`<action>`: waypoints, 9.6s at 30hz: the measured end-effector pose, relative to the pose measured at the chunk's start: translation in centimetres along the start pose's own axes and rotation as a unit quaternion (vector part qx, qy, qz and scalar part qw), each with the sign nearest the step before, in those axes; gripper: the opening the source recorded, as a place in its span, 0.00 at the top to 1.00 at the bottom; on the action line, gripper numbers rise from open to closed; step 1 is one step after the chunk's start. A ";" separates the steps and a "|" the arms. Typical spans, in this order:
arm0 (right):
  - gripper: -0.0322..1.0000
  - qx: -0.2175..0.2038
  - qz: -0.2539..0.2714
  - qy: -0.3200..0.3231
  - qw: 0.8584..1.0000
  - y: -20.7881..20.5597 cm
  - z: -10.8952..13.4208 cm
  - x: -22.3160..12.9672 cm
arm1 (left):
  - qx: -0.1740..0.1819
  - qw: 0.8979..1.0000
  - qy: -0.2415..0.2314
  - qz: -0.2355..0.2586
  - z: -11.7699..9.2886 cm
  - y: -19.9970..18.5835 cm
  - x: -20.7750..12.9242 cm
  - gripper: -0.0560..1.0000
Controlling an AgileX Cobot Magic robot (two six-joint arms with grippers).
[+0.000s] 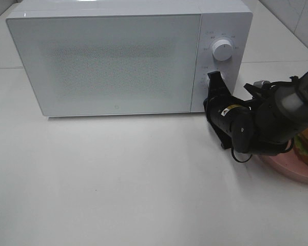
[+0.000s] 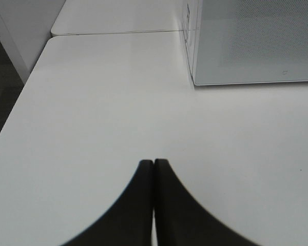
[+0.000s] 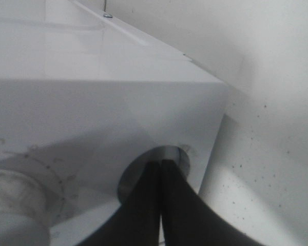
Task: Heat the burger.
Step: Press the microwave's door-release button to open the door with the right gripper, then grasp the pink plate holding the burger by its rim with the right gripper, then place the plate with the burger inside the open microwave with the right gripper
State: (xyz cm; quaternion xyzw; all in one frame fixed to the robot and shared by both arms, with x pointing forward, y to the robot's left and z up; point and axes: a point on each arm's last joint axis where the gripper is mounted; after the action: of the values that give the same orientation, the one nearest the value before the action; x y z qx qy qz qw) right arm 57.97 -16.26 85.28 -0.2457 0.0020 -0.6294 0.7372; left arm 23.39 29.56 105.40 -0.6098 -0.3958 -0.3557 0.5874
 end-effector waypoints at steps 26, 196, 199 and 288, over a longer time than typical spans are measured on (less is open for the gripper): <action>0.96 0.008 0.005 -0.004 1.000 -1.1 0.7 0.5 | 0.000 1.000 0.000 0.000 0.0 0.0 0.0 0.95; 0.87 -0.285 0.423 -0.687 0.518 -3.1 -0.4 5.5 | 0.000 1.000 0.000 0.000 0.0 0.0 0.0 0.95; 0.89 -0.281 0.418 -0.689 0.521 -3.5 0.1 5.6 | 0.000 1.000 0.000 0.000 0.0 0.0 0.0 0.95; 0.93 0.239 0.266 -0.931 -0.078 -17.6 3.2 -1.8 | 0.000 1.000 0.000 0.000 0.0 0.0 0.0 0.95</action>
State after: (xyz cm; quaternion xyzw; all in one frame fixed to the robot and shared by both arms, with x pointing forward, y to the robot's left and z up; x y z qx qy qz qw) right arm 42.28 -14.95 93.92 0.3900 0.7711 -0.4736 -0.1703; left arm 23.39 29.56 105.40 -0.6096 -0.3961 -0.3560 0.5872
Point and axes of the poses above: a point on each arm's last joint axis where the gripper is mounted, y pointing out along that axis toward the gripper, z along the wrist's bending axis when the last joint is at zero, x = y × z, and after that the axes turned 6 degrees about -y, right-handed
